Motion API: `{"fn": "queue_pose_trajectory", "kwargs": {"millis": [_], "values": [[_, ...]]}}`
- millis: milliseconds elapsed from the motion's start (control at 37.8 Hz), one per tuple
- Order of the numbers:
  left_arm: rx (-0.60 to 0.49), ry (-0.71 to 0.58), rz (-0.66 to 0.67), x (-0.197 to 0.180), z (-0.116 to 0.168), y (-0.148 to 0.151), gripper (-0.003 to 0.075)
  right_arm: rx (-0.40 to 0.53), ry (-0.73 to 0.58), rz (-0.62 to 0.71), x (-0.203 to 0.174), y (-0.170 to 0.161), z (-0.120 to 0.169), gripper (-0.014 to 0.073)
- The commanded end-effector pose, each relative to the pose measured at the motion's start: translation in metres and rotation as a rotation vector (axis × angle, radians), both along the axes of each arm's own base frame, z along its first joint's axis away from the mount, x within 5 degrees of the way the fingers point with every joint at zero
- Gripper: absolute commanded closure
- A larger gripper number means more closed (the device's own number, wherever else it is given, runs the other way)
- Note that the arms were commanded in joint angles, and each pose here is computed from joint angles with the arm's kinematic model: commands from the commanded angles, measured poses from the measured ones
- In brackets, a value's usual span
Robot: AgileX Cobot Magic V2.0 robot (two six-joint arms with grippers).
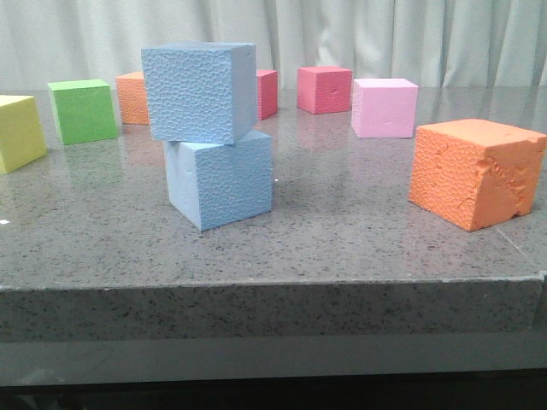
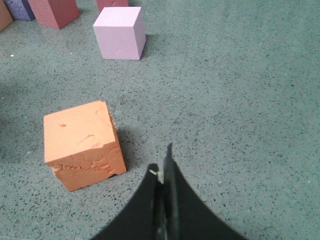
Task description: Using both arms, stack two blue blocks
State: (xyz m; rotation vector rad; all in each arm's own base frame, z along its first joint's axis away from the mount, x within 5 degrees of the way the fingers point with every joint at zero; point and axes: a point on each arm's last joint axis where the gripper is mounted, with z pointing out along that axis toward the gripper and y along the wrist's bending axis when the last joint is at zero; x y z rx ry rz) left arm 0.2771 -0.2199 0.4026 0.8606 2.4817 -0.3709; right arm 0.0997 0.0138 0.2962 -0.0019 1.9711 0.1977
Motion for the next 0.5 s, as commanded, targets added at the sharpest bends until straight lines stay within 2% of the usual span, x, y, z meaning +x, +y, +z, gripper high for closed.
{"fn": "queue_pose_trajectory", "kwargs": {"millis": [0,106,291,476], "values": [[-0.041,-0.048,-0.013,-0.015,0.025,0.007,0.0270,-0.011,-0.097,-0.014,0.002,-0.002,0.014,0.0662],[-0.044,-0.048,-0.013,-0.015,0.026,0.007,0.0465,-0.011,-0.097,-0.014,0.002,-0.002,0.014,0.0662],[-0.069,-0.083,-0.014,-0.026,0.040,0.015,0.0725,-0.011,-0.097,-0.014,0.002,-0.002,0.014,0.0662],[-0.106,-0.134,-0.015,-0.043,0.060,0.028,0.0741,-0.011,-0.097,-0.014,0.002,-0.002,0.014,0.0662]]}}
